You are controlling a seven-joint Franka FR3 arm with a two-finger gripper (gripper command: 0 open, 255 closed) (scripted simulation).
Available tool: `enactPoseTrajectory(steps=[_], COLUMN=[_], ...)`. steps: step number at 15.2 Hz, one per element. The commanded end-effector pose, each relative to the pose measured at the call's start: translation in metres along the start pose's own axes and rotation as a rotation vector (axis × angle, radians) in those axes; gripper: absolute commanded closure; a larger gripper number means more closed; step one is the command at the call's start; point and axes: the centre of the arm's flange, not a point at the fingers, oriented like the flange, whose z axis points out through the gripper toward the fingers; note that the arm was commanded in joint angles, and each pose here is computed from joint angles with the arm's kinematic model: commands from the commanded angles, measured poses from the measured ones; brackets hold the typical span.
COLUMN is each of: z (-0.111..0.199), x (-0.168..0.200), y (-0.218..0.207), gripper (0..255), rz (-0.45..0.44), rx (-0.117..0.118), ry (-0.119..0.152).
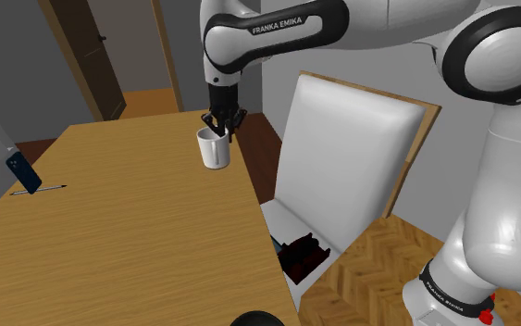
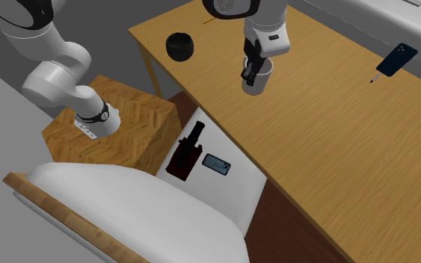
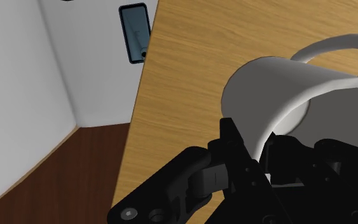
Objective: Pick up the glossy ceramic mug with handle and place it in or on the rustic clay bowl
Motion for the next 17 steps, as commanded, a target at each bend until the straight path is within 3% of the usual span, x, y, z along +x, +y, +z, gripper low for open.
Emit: enactPoseTrajectory(steps=[1, 17], z=[-0.004, -0.015], x=[-0.013, -0.213], y=[-0.004, -0.071], gripper=[255, 255], rz=[0.0, 0.0], rx=[0.0, 0.0], ry=[0.0, 0.0])
